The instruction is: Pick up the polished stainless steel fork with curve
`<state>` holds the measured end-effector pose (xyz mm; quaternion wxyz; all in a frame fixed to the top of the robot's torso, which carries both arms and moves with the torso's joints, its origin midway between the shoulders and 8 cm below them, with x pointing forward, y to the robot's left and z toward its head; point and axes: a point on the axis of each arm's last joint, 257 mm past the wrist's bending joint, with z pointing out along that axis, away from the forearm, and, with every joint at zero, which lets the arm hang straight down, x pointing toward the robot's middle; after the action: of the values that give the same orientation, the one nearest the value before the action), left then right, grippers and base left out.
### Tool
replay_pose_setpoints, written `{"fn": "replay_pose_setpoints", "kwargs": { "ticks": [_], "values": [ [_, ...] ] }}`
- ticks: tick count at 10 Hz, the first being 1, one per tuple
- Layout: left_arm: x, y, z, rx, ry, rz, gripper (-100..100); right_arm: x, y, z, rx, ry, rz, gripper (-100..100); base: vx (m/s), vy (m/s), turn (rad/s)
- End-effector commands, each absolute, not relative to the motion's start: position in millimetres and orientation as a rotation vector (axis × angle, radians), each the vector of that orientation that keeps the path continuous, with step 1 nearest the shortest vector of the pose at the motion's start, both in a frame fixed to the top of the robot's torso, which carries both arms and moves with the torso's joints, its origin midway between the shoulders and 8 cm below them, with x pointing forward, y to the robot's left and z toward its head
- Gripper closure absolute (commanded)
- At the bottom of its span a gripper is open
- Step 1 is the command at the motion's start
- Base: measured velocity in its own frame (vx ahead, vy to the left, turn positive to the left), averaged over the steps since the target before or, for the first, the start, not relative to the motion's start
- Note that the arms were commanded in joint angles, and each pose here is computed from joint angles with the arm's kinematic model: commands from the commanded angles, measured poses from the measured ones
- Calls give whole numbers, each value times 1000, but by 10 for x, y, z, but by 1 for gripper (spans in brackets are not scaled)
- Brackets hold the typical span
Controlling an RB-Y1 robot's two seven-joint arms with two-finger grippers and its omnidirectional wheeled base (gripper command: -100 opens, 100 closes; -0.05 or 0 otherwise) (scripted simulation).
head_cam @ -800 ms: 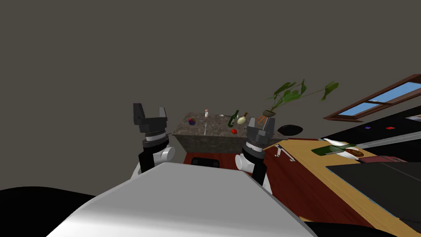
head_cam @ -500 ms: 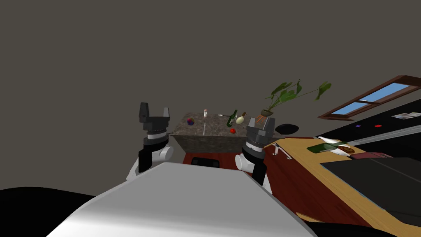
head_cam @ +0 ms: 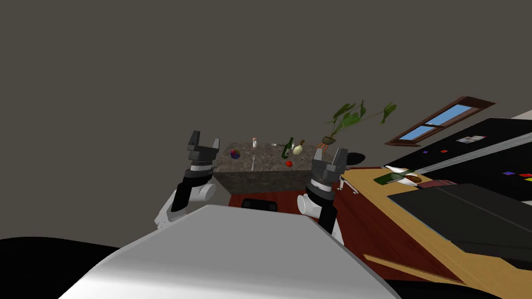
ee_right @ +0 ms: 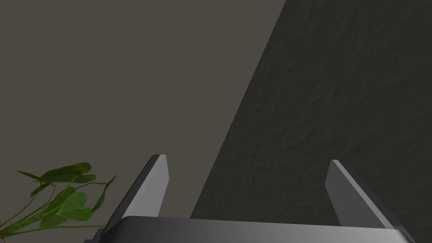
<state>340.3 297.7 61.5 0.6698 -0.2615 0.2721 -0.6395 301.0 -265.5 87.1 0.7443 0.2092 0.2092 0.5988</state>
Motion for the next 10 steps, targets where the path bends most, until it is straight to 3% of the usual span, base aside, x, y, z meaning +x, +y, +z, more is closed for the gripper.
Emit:
{"fn": "replay_pose_setpoints", "kwargs": {
  "ticks": [1, 10],
  "values": [
    [3539, 3038, 524, -641, 648, -1470, -100, 3010, -2655, 871, 458, 458, 1311, 0, 29, -82, -166],
    [4016, 3377, 74, -932, 735, -1532, -100, 3010, -2655, 871, 458, 458, 1311, 0, 13, -63, -105]
  ]
}}
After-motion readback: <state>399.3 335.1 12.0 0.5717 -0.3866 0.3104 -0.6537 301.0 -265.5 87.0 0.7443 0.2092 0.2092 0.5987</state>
